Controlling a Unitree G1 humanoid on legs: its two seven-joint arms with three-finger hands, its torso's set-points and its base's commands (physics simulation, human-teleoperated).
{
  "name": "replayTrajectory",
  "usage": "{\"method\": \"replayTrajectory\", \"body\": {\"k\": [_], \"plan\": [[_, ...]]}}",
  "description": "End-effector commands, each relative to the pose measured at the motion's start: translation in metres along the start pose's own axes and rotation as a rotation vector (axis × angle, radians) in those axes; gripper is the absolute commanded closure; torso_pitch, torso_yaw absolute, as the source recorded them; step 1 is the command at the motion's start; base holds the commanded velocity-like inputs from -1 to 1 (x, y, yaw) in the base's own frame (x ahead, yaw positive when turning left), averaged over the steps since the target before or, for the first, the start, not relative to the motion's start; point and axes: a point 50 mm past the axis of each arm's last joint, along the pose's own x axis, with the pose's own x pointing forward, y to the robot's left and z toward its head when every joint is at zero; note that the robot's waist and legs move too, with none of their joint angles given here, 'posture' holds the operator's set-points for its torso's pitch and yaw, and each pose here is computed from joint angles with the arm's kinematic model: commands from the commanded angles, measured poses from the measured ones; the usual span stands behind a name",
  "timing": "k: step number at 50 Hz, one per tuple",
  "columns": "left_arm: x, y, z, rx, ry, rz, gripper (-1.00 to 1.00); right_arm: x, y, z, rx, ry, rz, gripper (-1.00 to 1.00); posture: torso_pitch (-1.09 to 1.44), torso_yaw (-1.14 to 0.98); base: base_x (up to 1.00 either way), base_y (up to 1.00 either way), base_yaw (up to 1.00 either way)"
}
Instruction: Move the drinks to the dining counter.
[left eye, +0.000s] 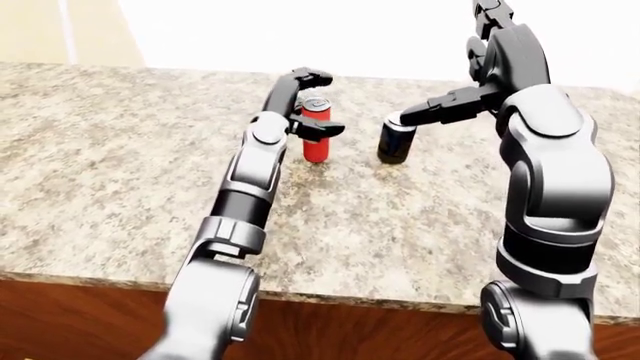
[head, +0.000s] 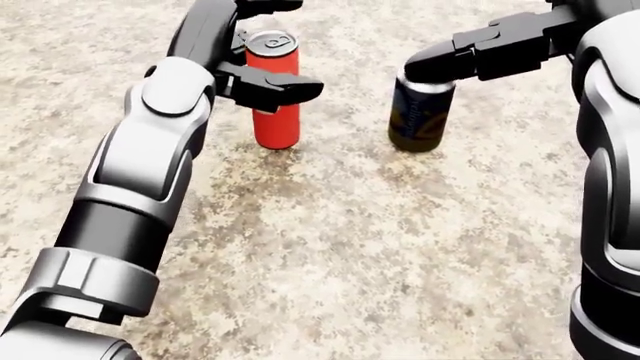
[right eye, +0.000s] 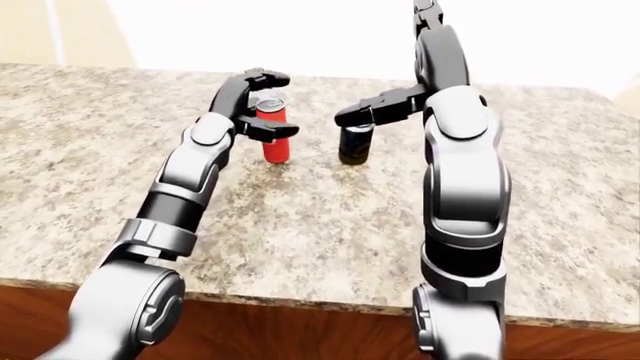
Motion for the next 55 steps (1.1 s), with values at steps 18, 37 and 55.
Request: {"method": "replayTrajectory", "body": {"k": [18, 37, 55], "plan": [[-0.063, 0.045, 0.045, -0.022, -0.143, 0.165, -1.00, -0.010, -0.014, 0.019, -0.010, -0.087, -0.057, -1.00, 0.00, 0.00, -0.23, 0.00, 0.00], [-0.118, 0.046, 0.061, -0.050, -0.218, 0.163, -1.00, -0.018, -0.025, 0.015, 0.119, -0.076, -0.050, -1.00, 0.00, 0.00, -0.79, -0.11, -0.21], [-0.124, 0.043, 0.066, -0.086, -0.231, 0.127, -1.00, -0.021, -0.031, 0.009, 0.149, -0.075, -0.068, -1.00, 0.00, 0.00, -0.14, 0.00, -1.00]]}}
